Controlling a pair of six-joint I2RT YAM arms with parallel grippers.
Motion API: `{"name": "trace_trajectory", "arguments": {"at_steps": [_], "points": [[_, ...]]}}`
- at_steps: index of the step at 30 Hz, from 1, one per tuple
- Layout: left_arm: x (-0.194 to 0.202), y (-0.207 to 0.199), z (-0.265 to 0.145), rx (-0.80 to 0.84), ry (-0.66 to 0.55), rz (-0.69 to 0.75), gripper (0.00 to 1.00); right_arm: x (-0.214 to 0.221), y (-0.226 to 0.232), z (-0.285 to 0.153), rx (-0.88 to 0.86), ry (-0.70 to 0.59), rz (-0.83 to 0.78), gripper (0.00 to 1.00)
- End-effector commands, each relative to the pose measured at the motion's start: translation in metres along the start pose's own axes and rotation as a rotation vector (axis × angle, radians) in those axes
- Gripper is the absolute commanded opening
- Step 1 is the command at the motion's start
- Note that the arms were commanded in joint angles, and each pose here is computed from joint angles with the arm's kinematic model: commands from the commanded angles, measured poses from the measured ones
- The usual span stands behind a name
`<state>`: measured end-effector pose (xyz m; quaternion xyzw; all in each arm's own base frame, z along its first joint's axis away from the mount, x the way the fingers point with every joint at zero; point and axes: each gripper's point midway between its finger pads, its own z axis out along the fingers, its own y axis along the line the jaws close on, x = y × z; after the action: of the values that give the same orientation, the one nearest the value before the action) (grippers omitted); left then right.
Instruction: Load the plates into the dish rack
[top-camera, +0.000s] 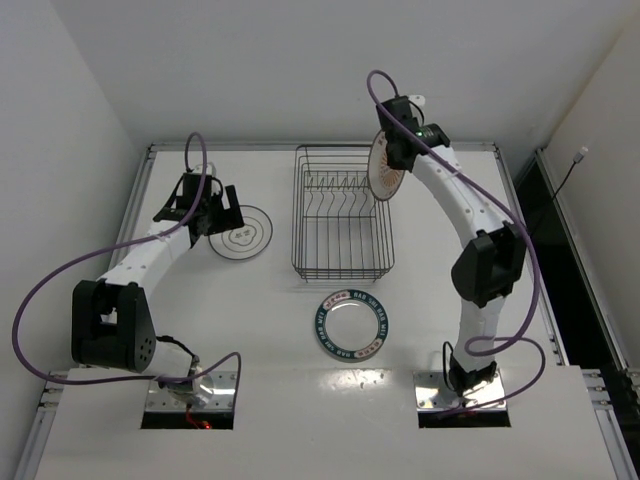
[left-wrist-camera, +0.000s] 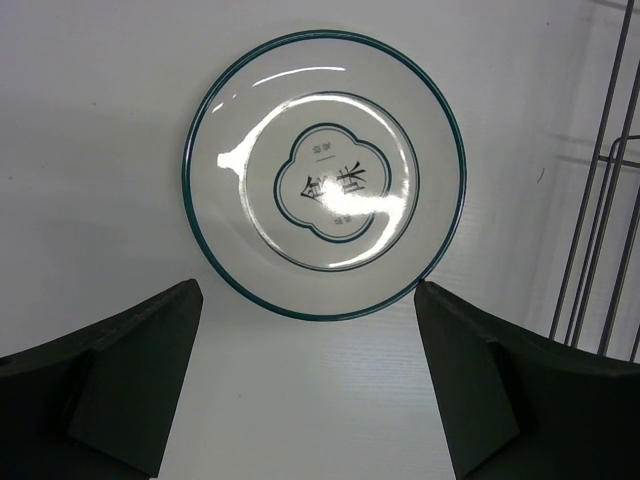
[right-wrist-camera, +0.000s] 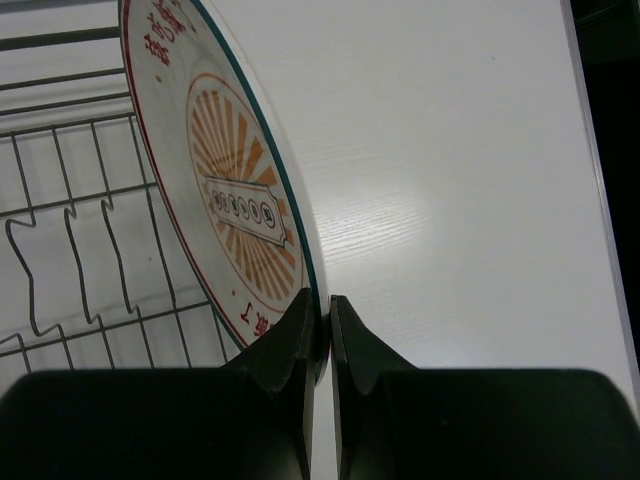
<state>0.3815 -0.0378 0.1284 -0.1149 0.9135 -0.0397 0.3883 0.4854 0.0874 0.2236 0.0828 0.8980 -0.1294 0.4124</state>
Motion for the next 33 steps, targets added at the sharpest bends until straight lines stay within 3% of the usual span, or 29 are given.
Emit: {"name": "trace_trajectory", "arguments": {"at_steps": [1,11,17,20,22,26,33], "points": [[-0.020,-0.003,-0.004,0.007,-0.049,0.002,0.86,-0.017,0.006,-0.010,0.065,-0.057,-0.030,0.00],[-0.022,-0.006,-0.003,0.016,-0.046,0.002,0.86,0.030,0.037,0.004,0.077,0.042,-0.170,0.00],[-0.015,-0.006,0.005,0.014,-0.011,0.005,0.86,0.053,0.068,-0.003,-0.139,0.091,-0.122,0.04],[-0.008,-0.002,0.010,-0.009,0.021,0.009,0.86,0.046,0.084,-0.015,-0.266,0.090,-0.074,0.12],[-0.010,0.005,0.011,-0.048,0.009,0.009,0.86,0.036,0.087,-0.023,-0.315,0.091,-0.058,0.27],[-0.001,0.017,0.017,-0.120,0.043,-0.003,0.86,0.017,0.084,-0.049,-0.386,0.067,-0.030,0.36],[0.013,0.027,0.031,-0.189,0.102,-0.022,0.83,-0.008,0.047,-0.094,-0.423,-0.015,0.004,0.36]]}}
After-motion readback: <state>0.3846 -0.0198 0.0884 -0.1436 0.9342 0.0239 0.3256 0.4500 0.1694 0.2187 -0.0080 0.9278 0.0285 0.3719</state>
